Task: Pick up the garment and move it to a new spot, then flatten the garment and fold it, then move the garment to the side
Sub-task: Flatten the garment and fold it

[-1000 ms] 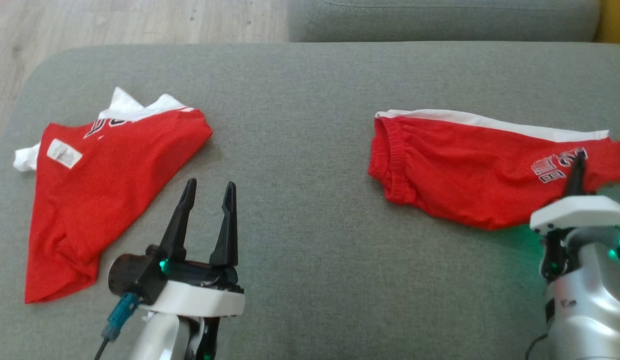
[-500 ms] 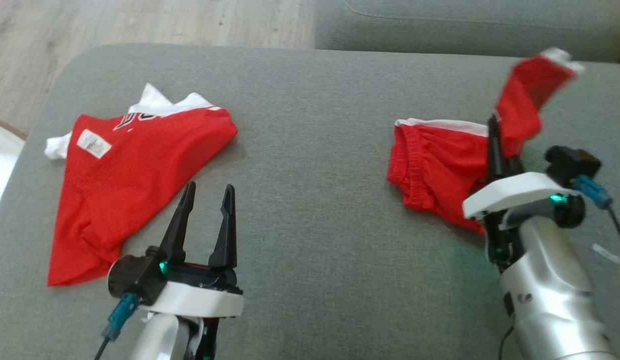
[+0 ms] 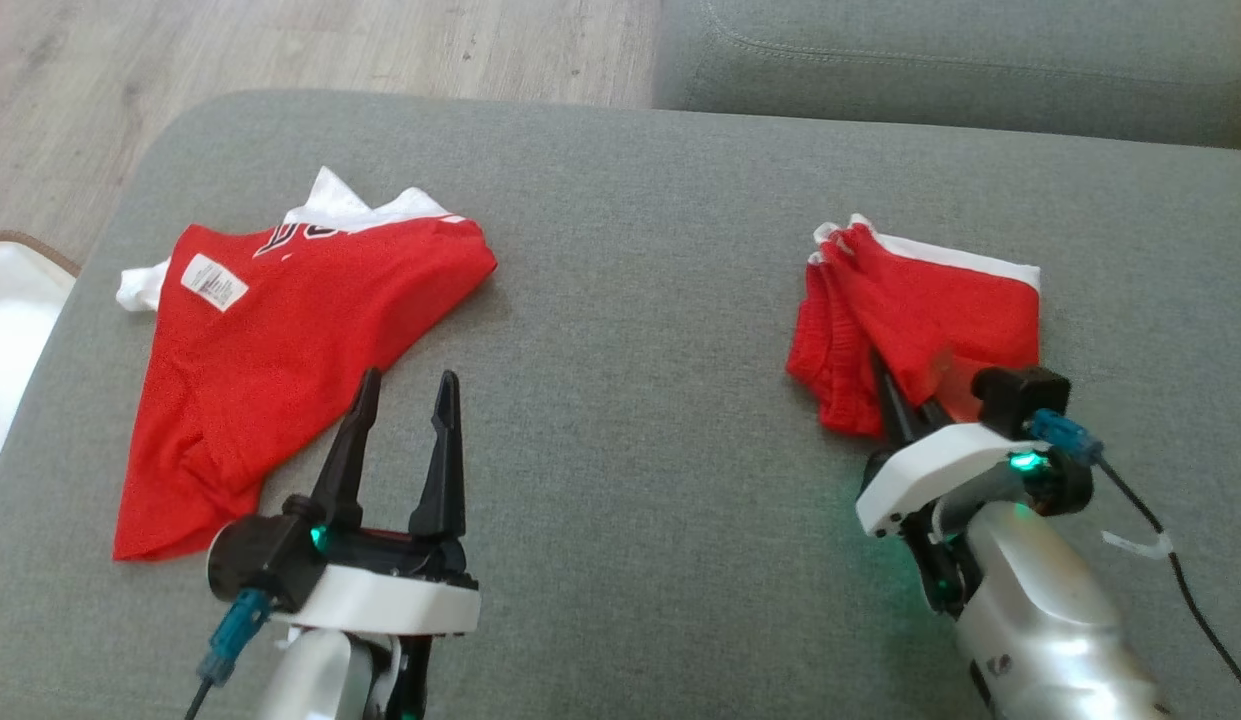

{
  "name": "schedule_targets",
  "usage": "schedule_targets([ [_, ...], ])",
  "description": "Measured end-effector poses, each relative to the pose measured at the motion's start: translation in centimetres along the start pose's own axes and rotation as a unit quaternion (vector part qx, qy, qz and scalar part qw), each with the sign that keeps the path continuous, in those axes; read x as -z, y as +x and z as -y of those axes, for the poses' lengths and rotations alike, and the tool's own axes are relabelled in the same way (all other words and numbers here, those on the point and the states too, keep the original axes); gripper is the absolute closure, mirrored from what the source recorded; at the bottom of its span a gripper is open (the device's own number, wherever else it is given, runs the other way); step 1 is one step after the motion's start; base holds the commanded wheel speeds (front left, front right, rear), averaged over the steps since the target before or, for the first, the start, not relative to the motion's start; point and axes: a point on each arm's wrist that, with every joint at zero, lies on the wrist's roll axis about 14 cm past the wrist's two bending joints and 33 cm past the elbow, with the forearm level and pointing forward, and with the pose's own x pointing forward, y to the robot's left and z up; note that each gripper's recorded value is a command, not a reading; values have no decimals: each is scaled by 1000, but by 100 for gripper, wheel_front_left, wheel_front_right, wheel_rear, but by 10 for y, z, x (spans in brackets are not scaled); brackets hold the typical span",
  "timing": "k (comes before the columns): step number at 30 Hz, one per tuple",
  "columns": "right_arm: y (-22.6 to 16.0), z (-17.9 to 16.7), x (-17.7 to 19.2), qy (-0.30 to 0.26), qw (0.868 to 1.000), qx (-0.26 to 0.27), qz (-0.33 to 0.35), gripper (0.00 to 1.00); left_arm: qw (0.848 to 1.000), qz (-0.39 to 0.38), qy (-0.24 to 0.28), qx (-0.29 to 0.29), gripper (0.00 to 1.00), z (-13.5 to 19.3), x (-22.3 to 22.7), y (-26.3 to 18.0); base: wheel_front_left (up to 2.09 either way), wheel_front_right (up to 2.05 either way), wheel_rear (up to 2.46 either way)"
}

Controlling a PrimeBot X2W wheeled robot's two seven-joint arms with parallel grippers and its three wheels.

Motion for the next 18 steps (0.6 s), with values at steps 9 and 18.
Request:
schedule_targets([
  [9, -4, -28, 10, -56, 997, -52, -18, 0, 1000, 1, -5, 2, 0, 3, 0, 2, 0, 0, 0],
  [18, -17, -64, 28, -113, 986, -119, -42, 0, 1000, 5, -6, 10, 0, 9, -2, 4, 0, 0, 0],
])
